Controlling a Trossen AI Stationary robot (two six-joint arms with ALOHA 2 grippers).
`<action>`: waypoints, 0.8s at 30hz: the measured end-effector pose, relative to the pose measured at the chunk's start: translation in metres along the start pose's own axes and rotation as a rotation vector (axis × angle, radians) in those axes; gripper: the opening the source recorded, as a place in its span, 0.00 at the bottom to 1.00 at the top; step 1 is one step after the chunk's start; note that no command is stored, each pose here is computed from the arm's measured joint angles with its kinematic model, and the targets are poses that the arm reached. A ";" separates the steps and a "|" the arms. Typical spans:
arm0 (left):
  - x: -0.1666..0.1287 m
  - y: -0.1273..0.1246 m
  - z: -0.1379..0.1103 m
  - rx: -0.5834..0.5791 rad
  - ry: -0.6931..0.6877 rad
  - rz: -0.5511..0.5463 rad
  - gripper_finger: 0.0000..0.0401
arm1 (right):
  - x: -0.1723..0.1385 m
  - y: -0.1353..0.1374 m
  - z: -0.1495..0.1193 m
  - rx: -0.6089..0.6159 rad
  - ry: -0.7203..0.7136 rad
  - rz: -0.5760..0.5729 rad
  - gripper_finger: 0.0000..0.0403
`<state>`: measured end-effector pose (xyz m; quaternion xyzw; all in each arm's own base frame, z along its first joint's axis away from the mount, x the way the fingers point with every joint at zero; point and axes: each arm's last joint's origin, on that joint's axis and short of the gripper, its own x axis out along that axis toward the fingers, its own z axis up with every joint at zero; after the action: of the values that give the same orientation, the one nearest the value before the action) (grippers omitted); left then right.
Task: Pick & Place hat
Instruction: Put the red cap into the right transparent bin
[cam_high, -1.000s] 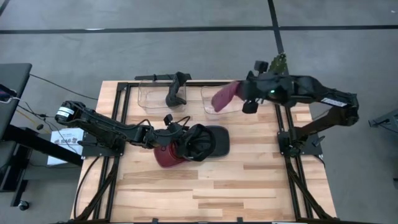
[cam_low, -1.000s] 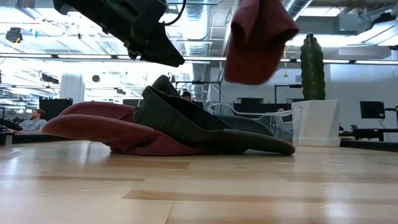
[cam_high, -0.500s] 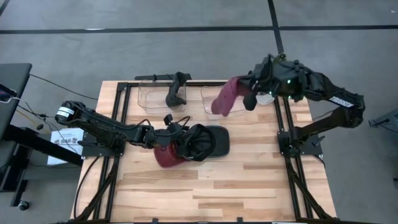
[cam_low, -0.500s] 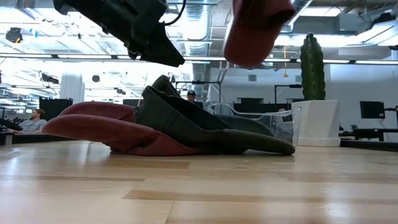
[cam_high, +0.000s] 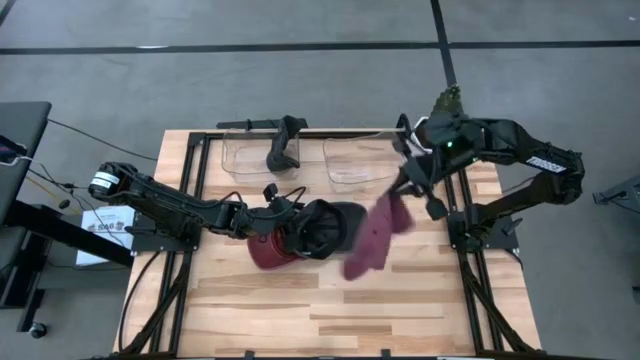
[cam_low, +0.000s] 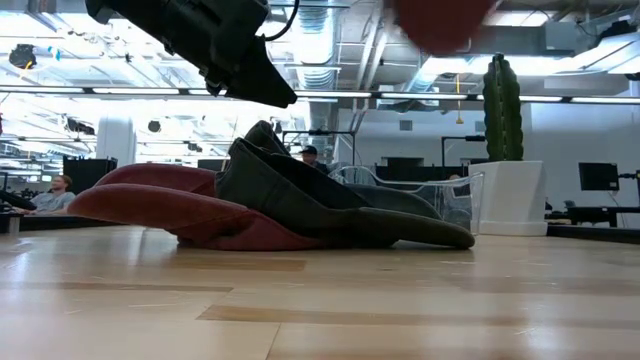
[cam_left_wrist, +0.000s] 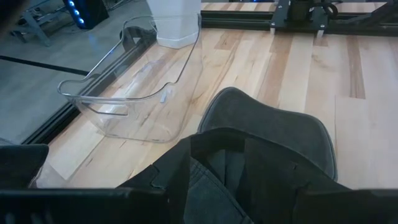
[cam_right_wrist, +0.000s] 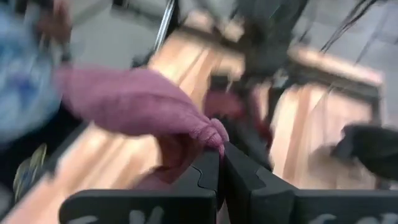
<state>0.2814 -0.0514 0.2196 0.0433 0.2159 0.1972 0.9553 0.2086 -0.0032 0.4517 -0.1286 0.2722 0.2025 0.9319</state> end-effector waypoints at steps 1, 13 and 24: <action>0.000 0.000 0.000 0.000 0.000 0.000 0.37 | 0.000 0.003 -0.004 -0.023 0.040 0.023 0.00; 0.000 0.000 0.000 -0.006 0.000 0.000 0.37 | 0.000 0.013 -0.012 -0.348 0.122 0.117 0.00; 0.000 0.000 0.001 -0.017 -0.007 -0.001 0.37 | -0.009 -0.007 -0.023 -0.426 0.144 0.064 0.00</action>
<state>0.2818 -0.0515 0.2203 0.0359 0.2108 0.1984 0.9565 0.1943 -0.0207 0.4390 -0.3277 0.2931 0.2752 0.8550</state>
